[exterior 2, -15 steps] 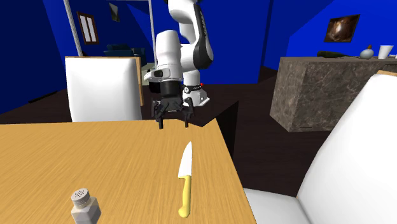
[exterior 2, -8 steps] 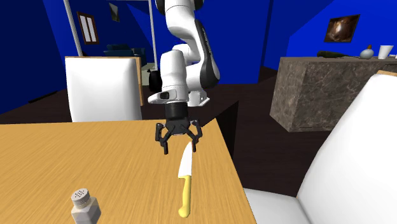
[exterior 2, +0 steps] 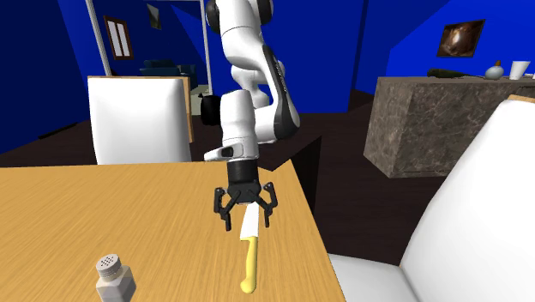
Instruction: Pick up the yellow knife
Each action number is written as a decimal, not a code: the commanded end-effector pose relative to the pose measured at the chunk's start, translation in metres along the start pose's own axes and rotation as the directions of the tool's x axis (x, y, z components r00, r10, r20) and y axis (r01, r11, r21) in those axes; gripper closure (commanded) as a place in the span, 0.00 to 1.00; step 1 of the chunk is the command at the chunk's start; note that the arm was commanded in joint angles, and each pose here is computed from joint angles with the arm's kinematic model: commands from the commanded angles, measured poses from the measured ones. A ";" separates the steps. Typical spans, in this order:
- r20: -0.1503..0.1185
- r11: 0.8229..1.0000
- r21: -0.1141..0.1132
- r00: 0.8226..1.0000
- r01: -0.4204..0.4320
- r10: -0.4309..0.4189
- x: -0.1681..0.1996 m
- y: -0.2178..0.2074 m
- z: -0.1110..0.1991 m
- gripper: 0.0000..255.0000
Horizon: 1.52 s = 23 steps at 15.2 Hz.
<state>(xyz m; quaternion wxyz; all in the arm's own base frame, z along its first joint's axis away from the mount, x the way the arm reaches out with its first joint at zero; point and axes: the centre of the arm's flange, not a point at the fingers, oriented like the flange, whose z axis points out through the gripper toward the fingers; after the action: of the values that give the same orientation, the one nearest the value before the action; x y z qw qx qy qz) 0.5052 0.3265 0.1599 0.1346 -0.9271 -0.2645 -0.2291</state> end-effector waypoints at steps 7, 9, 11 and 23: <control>0.000 1.000 0.000 1.000 0.000 0.000 -0.006 0.002 0.013 1.00; 0.000 1.000 0.000 1.000 0.000 0.000 -0.008 0.003 0.015 1.00; 0.000 1.000 0.000 1.000 0.000 0.000 -0.009 0.005 0.015 1.00; 0.000 1.000 0.000 1.000 0.000 0.000 0.020 -0.006 -0.033 1.00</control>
<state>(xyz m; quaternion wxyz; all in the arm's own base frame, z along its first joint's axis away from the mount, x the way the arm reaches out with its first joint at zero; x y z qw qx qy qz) 0.5057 0.3268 0.1935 0.1346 -0.9269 -0.2647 -0.2295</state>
